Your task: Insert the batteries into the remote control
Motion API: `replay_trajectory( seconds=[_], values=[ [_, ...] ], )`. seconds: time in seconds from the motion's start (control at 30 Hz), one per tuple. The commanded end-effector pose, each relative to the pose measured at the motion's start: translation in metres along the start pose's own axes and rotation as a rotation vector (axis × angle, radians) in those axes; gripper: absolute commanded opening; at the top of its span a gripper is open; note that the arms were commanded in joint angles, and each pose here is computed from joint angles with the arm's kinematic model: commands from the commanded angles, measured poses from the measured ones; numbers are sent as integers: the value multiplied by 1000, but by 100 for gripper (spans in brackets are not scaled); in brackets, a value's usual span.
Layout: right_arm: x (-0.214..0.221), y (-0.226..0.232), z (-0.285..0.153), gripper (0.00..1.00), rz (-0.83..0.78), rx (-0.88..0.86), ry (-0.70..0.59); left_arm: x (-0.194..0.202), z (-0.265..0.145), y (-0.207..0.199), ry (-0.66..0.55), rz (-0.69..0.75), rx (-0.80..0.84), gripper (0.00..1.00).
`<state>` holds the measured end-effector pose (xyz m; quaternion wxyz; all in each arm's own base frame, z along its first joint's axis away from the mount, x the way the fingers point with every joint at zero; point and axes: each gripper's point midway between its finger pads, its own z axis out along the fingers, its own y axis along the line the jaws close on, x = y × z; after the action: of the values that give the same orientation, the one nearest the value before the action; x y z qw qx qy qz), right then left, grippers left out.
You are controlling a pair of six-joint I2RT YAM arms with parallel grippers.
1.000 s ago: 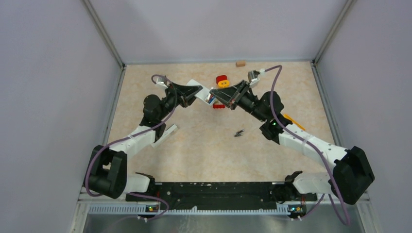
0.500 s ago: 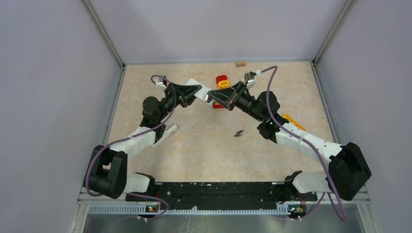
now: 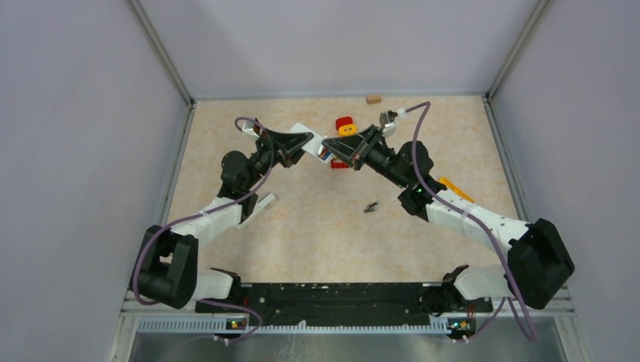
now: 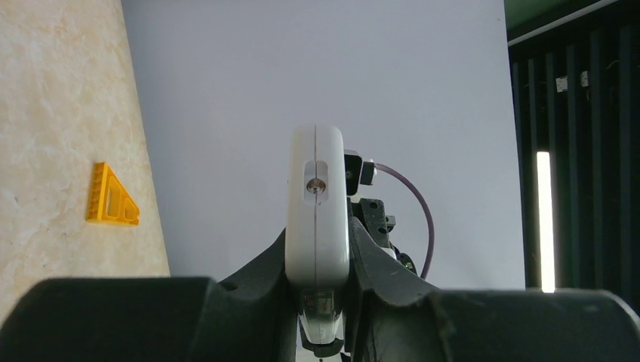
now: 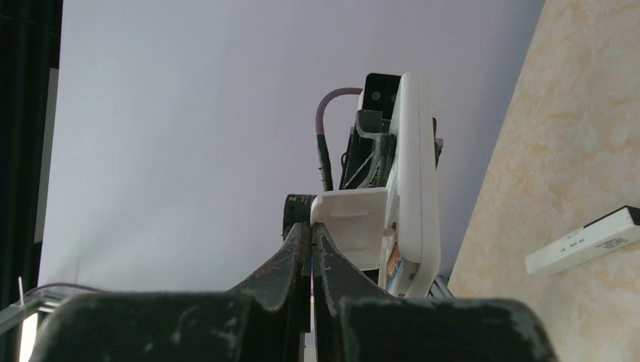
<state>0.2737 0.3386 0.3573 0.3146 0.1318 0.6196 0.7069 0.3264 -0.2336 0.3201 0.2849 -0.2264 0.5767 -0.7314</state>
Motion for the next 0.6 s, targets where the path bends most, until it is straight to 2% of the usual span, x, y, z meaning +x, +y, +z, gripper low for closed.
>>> replay_trajectory(
  seconds=[0.0, 0.57],
  values=[
    [-3, 28, 4, 0, -23, -83, -16, 11, -6, -36, 32, 40, 125, 0],
    [-8, 18, -3, 0, -54, -37, -60, 12, -7, -45, 46, -7, 161, 0]
  ],
)
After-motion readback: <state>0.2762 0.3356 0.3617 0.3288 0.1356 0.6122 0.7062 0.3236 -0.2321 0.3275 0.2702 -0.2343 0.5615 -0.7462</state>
